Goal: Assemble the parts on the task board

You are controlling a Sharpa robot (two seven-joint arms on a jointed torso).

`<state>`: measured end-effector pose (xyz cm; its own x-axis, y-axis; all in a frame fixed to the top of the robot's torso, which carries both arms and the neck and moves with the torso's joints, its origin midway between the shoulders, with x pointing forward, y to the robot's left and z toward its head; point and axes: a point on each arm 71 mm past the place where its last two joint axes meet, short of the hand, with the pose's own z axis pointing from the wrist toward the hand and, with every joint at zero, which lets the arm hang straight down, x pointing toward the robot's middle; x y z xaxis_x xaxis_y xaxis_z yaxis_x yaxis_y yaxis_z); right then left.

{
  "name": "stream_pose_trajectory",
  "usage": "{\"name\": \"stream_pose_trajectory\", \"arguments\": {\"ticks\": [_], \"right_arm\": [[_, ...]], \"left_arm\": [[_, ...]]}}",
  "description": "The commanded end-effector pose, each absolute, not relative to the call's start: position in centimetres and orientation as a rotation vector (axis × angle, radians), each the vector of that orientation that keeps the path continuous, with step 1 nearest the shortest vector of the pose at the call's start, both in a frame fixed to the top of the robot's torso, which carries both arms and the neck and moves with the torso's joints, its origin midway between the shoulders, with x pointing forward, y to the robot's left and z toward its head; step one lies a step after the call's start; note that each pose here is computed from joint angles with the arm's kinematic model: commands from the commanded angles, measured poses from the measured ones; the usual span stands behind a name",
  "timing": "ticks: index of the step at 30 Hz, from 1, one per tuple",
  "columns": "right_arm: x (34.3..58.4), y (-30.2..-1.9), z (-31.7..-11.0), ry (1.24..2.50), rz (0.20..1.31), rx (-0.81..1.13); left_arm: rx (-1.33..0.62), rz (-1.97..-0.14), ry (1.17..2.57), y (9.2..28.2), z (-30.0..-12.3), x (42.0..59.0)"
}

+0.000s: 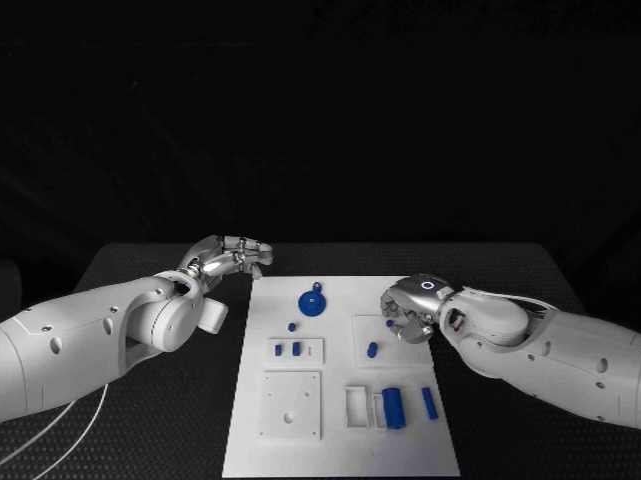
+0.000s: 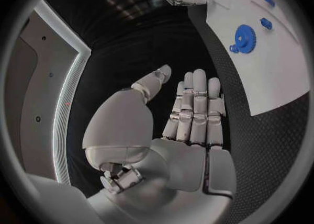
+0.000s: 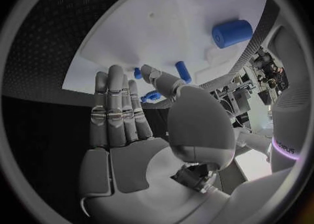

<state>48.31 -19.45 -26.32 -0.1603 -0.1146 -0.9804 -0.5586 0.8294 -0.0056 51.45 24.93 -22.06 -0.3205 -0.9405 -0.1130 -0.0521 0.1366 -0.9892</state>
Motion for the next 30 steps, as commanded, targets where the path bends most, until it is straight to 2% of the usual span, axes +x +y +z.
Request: {"name": "stream_pose_trajectory", "arguments": {"ticks": [1, 16, 30], "right_arm": [[48.2, -19.2, -26.5, 1.703, 0.412, -0.546], [47.6, -18.4, -27.5, 1.716, 0.402, -0.603], [47.4, -18.3, -27.9, 1.691, 0.311, -0.672]], "left_arm": [[-0.993, -1.334, 1.551, 24.7, -21.9, 51.4], [-0.996, -1.332, 1.553, 24.8, -21.9, 51.4], [-1.003, -1.323, 1.560, 24.8, -22.0, 51.3]]}}
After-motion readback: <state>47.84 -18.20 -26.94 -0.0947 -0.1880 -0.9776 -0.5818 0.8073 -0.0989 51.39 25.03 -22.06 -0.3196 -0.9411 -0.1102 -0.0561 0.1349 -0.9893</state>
